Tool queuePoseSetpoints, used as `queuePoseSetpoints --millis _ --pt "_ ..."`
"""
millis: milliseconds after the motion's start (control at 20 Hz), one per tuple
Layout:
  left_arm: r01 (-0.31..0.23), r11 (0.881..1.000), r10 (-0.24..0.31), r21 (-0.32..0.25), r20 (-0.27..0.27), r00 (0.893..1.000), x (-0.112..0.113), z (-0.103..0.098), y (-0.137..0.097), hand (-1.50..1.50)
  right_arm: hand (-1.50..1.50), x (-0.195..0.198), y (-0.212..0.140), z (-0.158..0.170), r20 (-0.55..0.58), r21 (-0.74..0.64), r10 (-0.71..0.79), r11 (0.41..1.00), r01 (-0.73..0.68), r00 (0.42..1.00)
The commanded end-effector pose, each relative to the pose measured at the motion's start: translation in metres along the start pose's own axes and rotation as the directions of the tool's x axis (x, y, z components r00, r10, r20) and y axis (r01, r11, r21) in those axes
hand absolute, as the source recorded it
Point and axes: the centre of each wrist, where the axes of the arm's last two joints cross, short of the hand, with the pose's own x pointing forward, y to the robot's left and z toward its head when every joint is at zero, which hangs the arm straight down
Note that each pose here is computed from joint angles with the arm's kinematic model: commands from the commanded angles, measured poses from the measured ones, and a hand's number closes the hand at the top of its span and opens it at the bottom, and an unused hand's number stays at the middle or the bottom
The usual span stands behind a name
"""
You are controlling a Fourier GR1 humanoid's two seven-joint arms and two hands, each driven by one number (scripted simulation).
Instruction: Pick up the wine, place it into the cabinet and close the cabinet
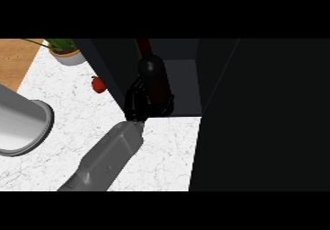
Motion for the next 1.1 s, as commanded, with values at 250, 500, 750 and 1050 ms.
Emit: queuePoseSetpoints --millis 250,500,750,1050 --pt "-0.004 1.000 0.004 0.012 -0.015 1.000 0.027 -0.041 -0.011 1.50 -1.50 -0.008 -0.002 0.011 0.021 -0.002 0.000 1.000 0.000 1.000" --pt "0.051 0.998 -0.050 0.021 -0.020 0.999 0.044 -0.057 -0.040 1.50 -1.50 -0.013 -0.003 -0.005 0.000 0.023 0.010 1.000 -0.010 1.000" --pt "0.072 0.996 -0.069 0.046 -0.064 0.996 0.053 -0.067 -0.043 1.50 -1.50 -0.007 0.013 -0.015 0.029 0.020 -0.020 1.000 0.019 0.999" --pt "0.063 0.997 -0.062 0.046 -0.027 0.998 0.044 -0.060 -0.036 1.50 -1.50 -0.015 0.006 -0.020 0.036 0.045 -0.021 0.999 0.019 0.999"
